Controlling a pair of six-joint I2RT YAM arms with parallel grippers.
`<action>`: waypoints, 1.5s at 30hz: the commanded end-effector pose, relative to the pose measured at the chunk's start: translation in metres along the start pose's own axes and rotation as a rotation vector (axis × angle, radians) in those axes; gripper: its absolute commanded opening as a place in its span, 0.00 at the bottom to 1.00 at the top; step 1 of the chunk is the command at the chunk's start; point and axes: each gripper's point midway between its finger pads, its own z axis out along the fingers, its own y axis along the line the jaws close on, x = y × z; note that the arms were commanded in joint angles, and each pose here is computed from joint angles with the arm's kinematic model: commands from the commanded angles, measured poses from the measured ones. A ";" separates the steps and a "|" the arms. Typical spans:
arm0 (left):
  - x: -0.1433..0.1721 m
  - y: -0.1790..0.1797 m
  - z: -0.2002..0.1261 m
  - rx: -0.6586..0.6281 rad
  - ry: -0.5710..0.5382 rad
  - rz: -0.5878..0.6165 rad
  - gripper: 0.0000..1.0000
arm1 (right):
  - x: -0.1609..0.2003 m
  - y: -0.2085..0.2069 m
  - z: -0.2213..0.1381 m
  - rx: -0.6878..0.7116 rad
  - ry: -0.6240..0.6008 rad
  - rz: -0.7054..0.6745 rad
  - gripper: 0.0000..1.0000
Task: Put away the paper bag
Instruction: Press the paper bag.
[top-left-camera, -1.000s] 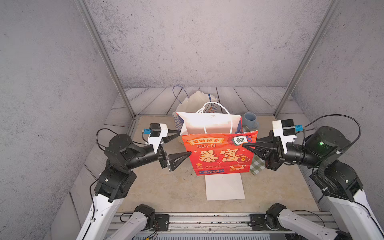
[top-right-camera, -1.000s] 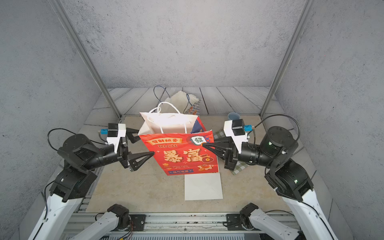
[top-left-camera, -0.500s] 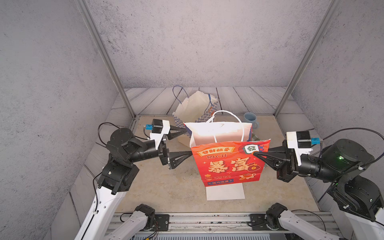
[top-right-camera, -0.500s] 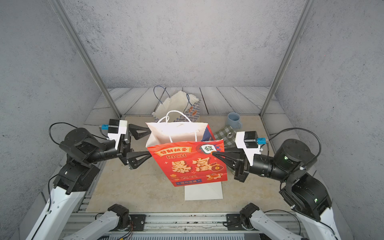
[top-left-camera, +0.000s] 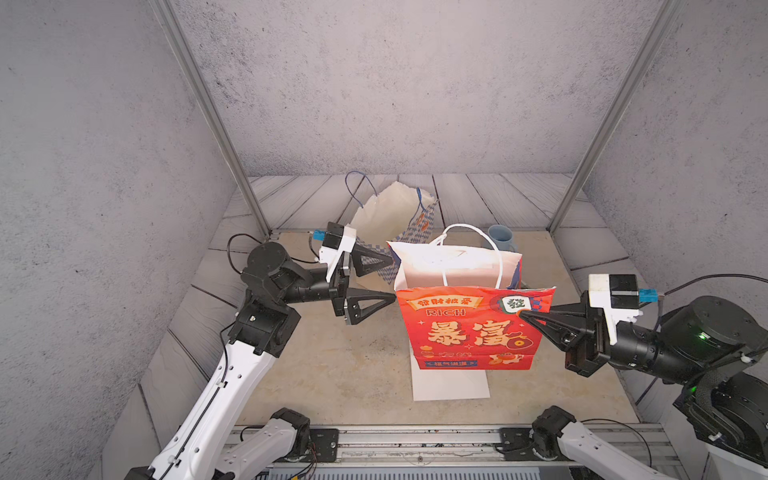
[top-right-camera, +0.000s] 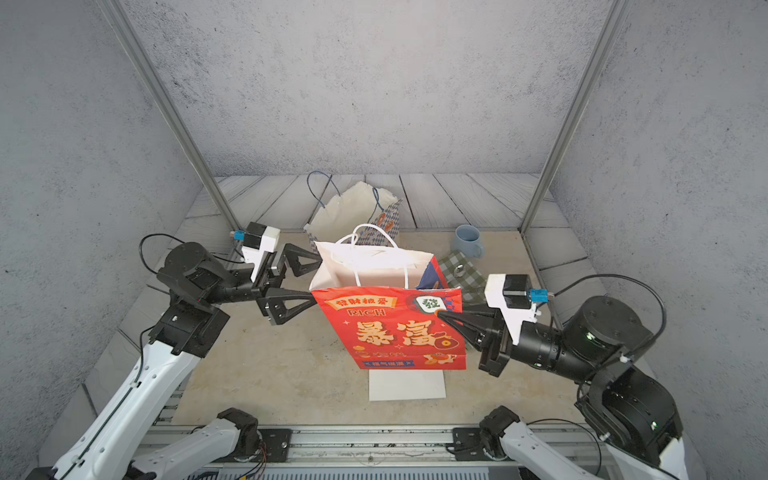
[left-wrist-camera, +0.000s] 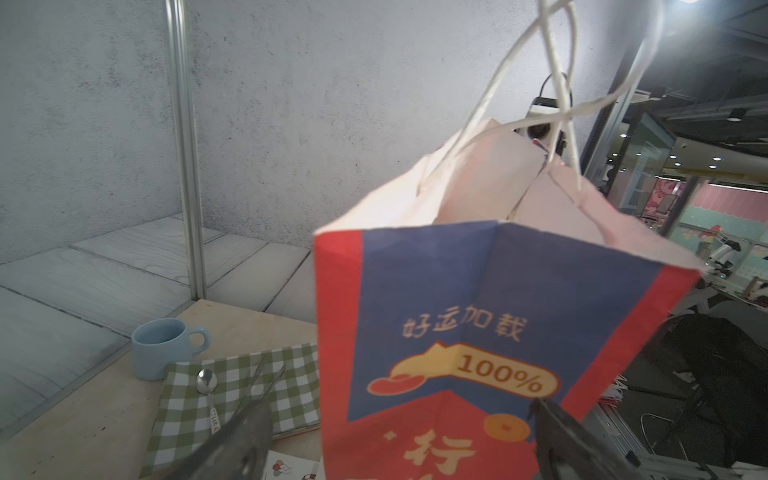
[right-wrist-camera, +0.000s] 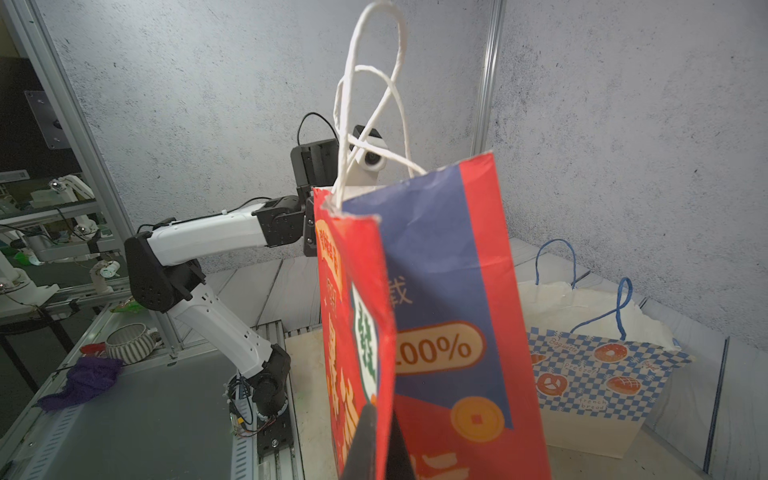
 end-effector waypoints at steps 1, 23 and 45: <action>-0.006 -0.021 0.000 0.083 -0.002 0.042 0.99 | -0.006 -0.002 0.005 -0.009 -0.019 0.000 0.00; -0.001 -0.037 0.006 0.161 0.019 0.097 0.99 | -0.013 -0.019 0.016 0.043 -0.041 -0.009 0.00; 0.019 -0.005 0.003 -0.091 0.015 0.155 0.99 | -0.012 -0.042 0.031 0.112 -0.062 -0.006 0.00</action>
